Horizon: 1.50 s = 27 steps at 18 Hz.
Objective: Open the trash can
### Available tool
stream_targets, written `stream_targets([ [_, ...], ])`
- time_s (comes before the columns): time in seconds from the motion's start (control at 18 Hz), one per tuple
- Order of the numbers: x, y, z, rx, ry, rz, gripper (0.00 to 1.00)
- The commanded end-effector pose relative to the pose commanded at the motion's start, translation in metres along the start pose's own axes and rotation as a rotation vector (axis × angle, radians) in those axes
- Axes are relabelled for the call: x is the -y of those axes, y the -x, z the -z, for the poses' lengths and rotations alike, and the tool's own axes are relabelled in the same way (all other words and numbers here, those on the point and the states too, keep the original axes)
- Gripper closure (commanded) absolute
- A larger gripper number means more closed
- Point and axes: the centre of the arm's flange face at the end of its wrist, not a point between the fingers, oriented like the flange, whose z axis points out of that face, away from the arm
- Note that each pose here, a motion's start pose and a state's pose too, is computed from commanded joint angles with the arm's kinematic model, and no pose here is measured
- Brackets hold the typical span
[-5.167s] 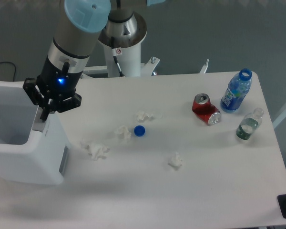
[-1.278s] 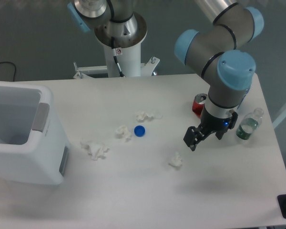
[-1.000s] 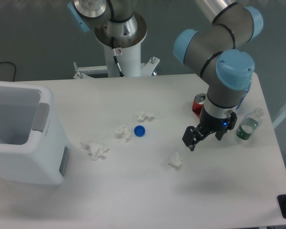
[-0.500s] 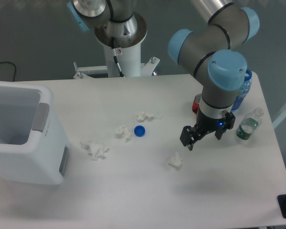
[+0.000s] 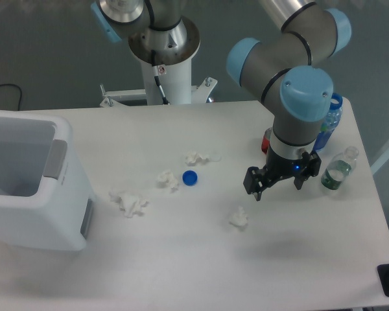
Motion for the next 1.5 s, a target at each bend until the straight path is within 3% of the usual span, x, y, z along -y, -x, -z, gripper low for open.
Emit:
stream_targets([
  [1.0,-0.003,0.012,0.009,-0.015,-0.013,0.058,0.0],
  [1.33,0.008,0.015,0.005,-0.014,-0.016,0.188,0.0],
  [1.5,0.01,0.029,0.011,-0.028,-0.032,0.315,0.0],
])
